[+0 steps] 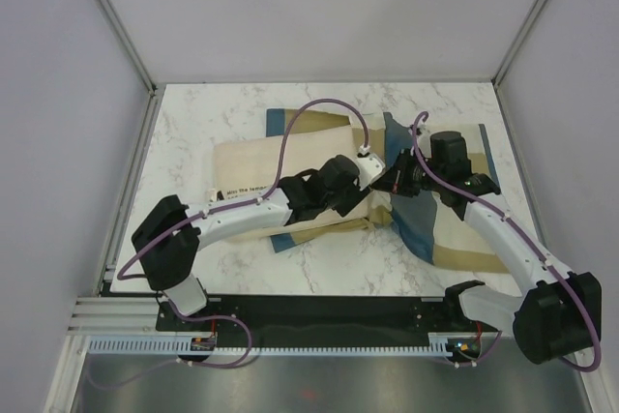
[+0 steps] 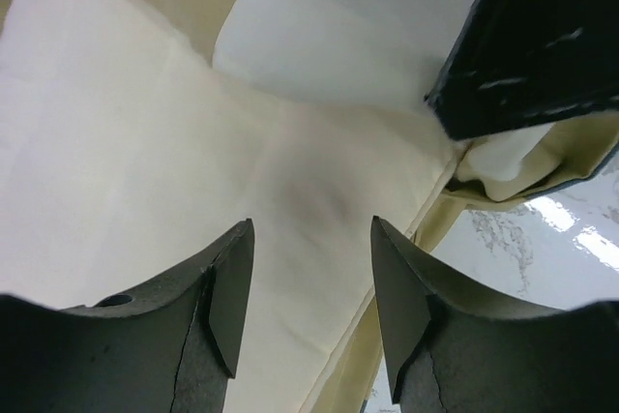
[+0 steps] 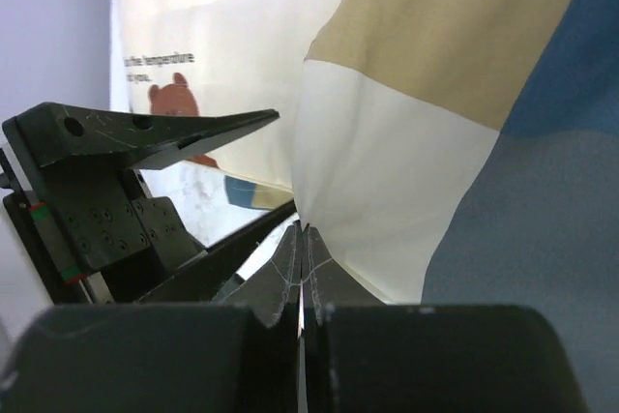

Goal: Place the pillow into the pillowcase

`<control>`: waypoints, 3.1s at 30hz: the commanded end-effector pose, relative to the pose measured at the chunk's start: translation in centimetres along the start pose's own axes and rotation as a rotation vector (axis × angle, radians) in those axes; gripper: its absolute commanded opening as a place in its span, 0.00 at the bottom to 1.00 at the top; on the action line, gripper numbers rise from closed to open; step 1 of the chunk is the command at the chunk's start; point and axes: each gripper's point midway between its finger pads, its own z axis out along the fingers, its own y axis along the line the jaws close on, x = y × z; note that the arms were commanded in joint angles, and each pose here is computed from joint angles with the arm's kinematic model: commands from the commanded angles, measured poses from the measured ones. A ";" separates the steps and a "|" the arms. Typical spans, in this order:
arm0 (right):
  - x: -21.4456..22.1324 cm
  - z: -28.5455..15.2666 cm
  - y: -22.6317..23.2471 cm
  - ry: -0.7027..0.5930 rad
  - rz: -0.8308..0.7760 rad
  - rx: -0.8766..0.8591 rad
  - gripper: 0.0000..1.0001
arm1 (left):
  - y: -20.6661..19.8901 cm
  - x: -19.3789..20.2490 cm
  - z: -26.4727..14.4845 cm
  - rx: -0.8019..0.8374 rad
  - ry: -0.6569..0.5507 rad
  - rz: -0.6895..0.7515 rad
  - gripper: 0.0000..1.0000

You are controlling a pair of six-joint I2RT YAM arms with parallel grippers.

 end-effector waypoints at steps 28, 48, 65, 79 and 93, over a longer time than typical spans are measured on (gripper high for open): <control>-5.9 0.7 -0.8 -0.190 -0.310 0.394 0.68 | 19.4 1.1 -8.3 -0.476 -0.056 -0.654 0.86; -3.8 6.3 -3.8 -0.103 -0.469 0.656 0.65 | 26.2 16.2 -12.9 -0.691 0.060 -1.294 1.00; -1.7 9.6 -2.7 -0.053 -0.511 0.657 0.00 | 19.2 18.0 -5.5 -0.353 0.143 -1.407 0.54; -1.7 11.1 8.8 -0.095 -0.521 0.407 0.00 | 12.4 2.3 -6.9 0.245 -0.278 -1.119 0.19; -0.9 -0.4 -2.9 -0.151 -0.450 0.736 0.43 | 13.7 2.4 -8.7 0.138 -0.308 -1.108 0.21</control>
